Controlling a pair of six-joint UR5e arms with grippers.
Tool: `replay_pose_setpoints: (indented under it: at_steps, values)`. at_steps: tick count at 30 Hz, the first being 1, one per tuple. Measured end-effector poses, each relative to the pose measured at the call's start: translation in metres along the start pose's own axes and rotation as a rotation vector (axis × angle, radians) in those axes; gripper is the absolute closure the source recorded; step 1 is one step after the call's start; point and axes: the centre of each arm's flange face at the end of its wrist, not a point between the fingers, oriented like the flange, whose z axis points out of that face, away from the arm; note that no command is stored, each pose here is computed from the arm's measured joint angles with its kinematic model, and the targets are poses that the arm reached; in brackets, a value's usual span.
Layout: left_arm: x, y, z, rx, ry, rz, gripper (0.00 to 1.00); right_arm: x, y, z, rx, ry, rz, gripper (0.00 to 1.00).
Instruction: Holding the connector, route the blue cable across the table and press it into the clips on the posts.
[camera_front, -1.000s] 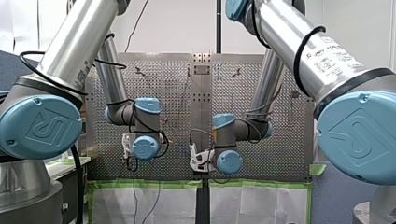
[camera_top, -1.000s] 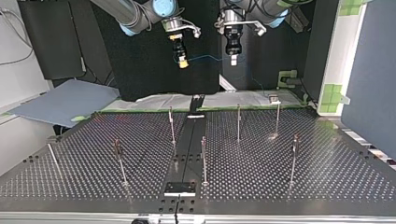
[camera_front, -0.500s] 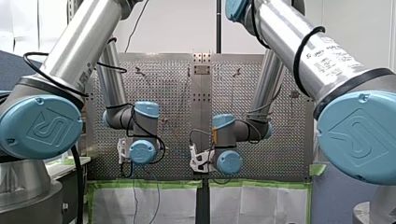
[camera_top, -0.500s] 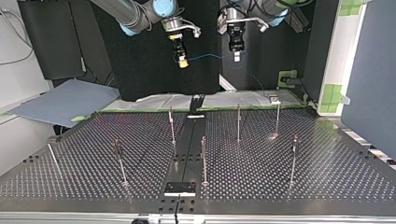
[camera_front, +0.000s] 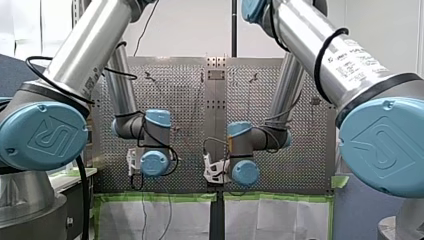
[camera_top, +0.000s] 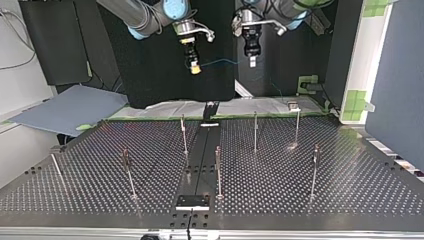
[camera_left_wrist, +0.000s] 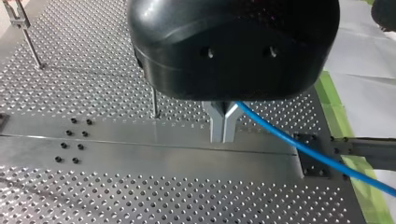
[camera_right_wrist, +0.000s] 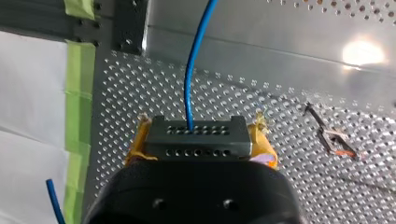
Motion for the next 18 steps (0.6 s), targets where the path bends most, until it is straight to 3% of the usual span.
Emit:
replay_pose_setpoints:
  at_steps: [4, 8, 13, 18]
  values:
    - [-0.014, -0.007, 0.013, -0.009, -0.024, -0.026, 1.00, 0.021, 0.005, 0.012, -0.017, 0.025, 0.027, 1.00]
    - [-0.028, -0.008, 0.023, -0.033, -0.040, -0.040, 1.00, 0.049, 0.007, 0.025, -0.006, 0.059, 0.068, 1.00]
    - [-0.042, 0.001, 0.029, -0.091, -0.046, -0.031, 1.00, 0.088, 0.007, 0.039, 0.029, 0.106, 0.123, 1.00]
    - [-0.060, 0.011, 0.038, -0.159, -0.056, -0.013, 1.00, 0.128, 0.006, 0.048, 0.069, 0.152, 0.152, 1.00]
